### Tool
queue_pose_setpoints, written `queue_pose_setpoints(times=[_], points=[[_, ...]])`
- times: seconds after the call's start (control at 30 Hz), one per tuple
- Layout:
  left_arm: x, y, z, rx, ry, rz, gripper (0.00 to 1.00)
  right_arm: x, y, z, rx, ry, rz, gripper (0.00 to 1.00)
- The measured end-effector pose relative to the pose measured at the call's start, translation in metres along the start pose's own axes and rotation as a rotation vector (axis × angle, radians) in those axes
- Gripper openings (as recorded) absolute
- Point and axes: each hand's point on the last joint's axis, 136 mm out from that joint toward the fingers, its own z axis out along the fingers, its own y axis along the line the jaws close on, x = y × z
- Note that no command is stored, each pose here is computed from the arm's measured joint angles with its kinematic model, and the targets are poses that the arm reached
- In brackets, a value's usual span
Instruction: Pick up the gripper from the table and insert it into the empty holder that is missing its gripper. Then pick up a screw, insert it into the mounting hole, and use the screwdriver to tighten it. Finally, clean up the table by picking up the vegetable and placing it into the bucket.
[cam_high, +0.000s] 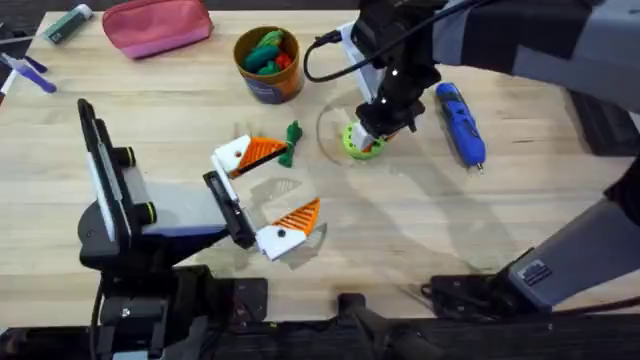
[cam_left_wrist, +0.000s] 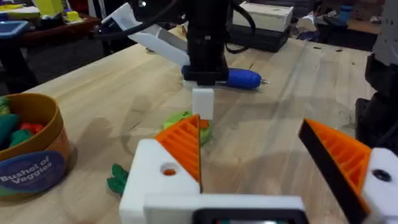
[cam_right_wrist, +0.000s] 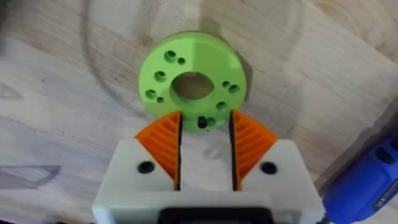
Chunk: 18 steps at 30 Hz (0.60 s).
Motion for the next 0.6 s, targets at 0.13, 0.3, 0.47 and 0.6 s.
queue_pose_setpoints(times=[0.13,0.3,0.47,0.6], points=[[0.0,0.0,0.0,0.0,0.0,0.0,0.985,0.0,0.0018,0.0,0.0,0.0,-0.005,0.381],[0.0,0.0,0.0,0.0,0.0,0.0,0.986,0.0,0.0045,0.0,0.0,0.0,-0.013,0.315],[0.0,0.0,0.0,0.0,0.0,0.0,0.985,-0.0001,0.0049,0.0,0.0,-0.001,-0.014,0.257],[0.0,-0.0001,0.0,0.0,0.0,0.0,0.985,0.0,0.0049,0.0,0.0,-0.001,-0.014,0.207]])
